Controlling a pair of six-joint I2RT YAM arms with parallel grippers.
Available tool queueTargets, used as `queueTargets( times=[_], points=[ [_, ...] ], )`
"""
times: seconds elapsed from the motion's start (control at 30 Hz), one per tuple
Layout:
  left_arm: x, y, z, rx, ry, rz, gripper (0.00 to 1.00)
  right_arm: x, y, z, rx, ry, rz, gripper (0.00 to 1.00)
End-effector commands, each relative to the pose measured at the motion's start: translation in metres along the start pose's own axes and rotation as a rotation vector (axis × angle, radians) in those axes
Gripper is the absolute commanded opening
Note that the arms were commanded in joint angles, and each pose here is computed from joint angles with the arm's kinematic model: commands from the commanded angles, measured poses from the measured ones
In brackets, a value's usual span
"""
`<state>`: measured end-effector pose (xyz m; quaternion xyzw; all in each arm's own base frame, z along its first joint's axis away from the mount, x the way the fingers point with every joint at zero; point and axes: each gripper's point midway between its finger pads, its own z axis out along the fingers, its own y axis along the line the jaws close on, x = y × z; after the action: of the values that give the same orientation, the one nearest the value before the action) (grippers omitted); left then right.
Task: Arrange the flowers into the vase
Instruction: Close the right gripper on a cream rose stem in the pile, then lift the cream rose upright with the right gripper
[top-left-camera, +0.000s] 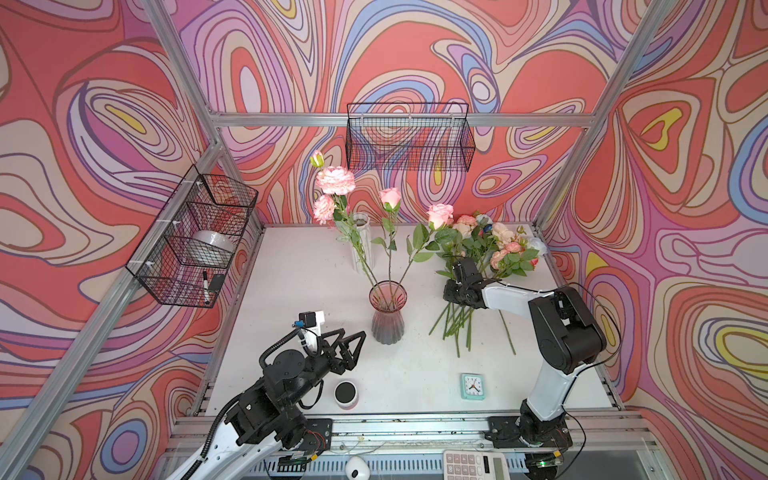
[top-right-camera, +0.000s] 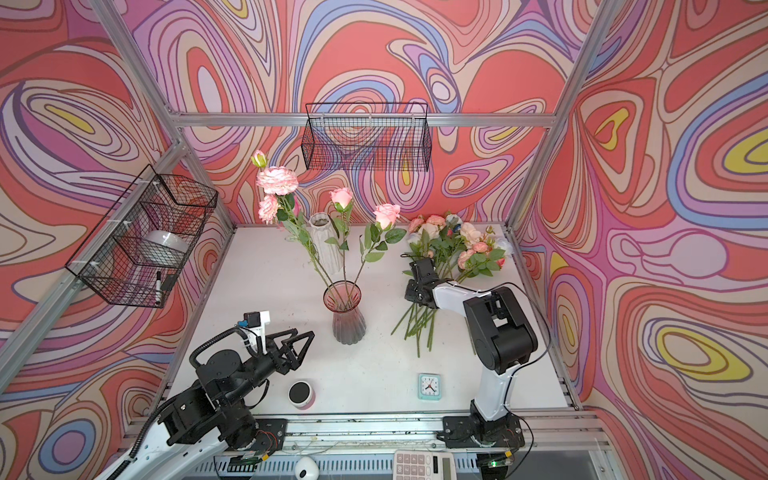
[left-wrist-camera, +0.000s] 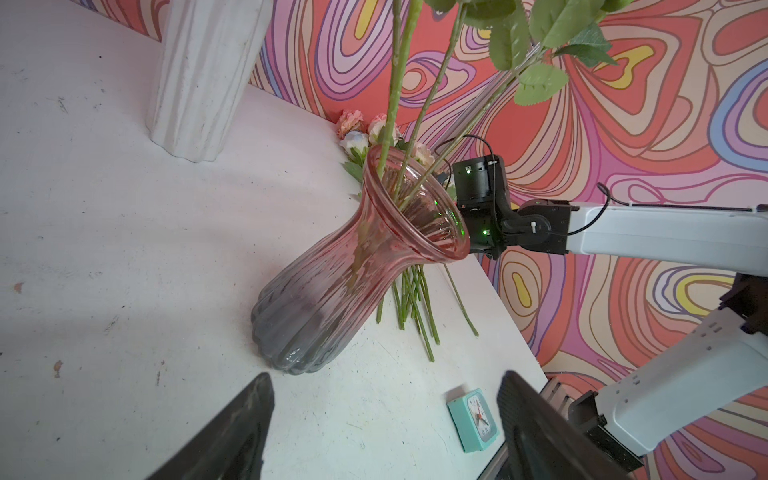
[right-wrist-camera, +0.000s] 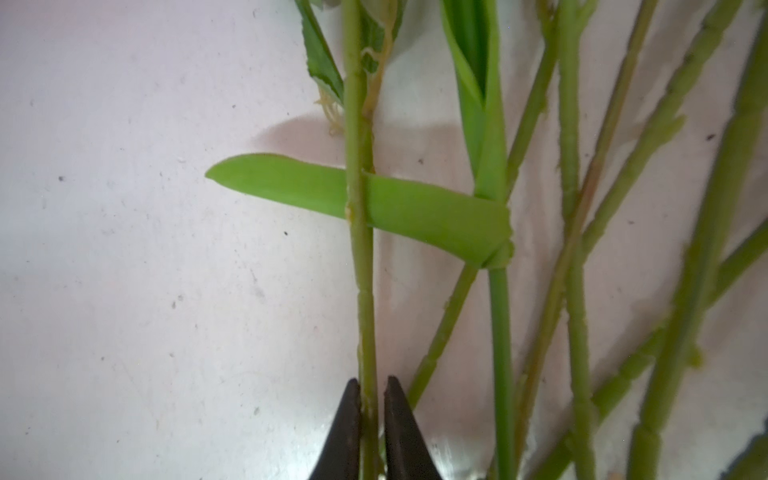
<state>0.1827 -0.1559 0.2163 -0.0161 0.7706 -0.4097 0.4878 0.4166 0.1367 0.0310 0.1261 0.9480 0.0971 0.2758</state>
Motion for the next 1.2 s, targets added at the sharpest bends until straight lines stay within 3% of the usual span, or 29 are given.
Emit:
queueTargets(
  times=[0.0, 0.17, 0.6, 0.83, 1.17],
  points=[
    [0.003, 0.003, 0.001, -0.012, 0.007, -0.01, 0.86, -0.005, 0.0, -0.004, 0.0, -0.024, -0.002, 0.09],
    [0.004, 0.001, 0.004, -0.006, 0.017, -0.01, 0.86, -0.007, -0.002, -0.013, -0.001, -0.046, -0.003, 0.0],
    [0.004, -0.002, 0.008, 0.001, 0.026, -0.014, 0.86, -0.029, 0.004, -0.074, -0.065, -0.175, 0.008, 0.0],
    [-0.003, -0.01, 0.006, 0.02, 0.013, -0.01, 0.86, -0.047, 0.004, -0.147, -0.128, -0.316, 0.007, 0.0],
    [-0.013, -0.018, 0.004, 0.036, -0.005, 0.004, 0.85, -0.076, 0.026, -0.301, -0.402, -0.634, -0.042, 0.0]
  ],
)
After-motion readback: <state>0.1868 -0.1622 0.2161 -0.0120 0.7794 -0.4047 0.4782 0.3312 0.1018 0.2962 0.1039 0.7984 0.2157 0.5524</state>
